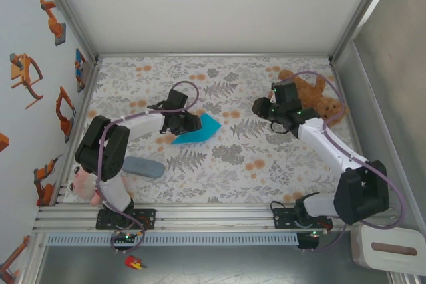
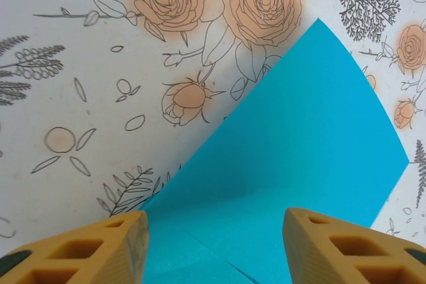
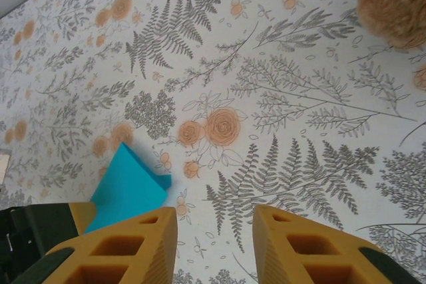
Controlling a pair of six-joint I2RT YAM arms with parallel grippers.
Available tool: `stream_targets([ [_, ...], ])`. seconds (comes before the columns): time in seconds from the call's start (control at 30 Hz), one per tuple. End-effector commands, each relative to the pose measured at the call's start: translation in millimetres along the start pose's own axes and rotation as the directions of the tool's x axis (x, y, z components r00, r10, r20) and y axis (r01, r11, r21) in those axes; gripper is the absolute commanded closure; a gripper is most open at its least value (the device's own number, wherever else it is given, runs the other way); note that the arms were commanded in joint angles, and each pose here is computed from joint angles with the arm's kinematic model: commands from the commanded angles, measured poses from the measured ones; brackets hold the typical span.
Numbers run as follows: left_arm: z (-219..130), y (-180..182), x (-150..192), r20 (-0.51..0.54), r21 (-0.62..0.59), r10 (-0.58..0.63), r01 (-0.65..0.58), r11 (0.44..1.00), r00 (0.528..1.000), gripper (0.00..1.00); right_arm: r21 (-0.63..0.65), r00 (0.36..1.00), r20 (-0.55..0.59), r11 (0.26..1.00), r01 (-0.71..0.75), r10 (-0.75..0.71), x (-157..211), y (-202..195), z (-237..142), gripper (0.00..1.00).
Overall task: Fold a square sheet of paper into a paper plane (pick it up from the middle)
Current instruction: Fold the wing for the fifth time at the center of the table.
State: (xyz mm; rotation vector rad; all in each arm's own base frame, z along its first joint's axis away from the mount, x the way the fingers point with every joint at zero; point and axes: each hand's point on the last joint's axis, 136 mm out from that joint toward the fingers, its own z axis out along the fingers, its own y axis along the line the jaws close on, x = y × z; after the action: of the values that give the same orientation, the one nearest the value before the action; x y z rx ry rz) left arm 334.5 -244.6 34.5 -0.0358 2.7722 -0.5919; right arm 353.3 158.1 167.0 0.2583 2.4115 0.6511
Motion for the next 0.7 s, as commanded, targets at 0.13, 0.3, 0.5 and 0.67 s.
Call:
stream_targets([
  [0.13, 14.2, 0.7, 14.2, -0.055, 0.033, -0.073, 0.075, 0.997, 0.996, 0.57, -0.124, 0.984, -0.117, 0.981, -0.152, 0.138, 28.0, 8.7, 26.6, 0.67],
  [0.3, 19.3, 5.1, 21.7, -0.077, 0.024, -0.132, 0.134, 0.991, 0.988, 0.65, -0.172, 0.955, -0.230, 0.958, -0.228, 0.186, 61.9, 19.9, 50.1, 0.68],
  [0.5, 22.8, 10.5, 32.4, -0.106, 0.004, -0.227, 0.229, 0.973, 0.968, 0.71, -0.176, 0.923, -0.329, 0.948, -0.267, 0.199, 104.0, 42.1, 74.3, 0.69],
  [0.67, 21.8, 7.2, 36.4, -0.117, 0.006, -0.281, 0.284, 0.959, 0.952, 0.73, -0.153, 0.885, -0.405, 0.937, -0.313, 0.230, 138.6, 57.9, 97.5, 0.69],
])
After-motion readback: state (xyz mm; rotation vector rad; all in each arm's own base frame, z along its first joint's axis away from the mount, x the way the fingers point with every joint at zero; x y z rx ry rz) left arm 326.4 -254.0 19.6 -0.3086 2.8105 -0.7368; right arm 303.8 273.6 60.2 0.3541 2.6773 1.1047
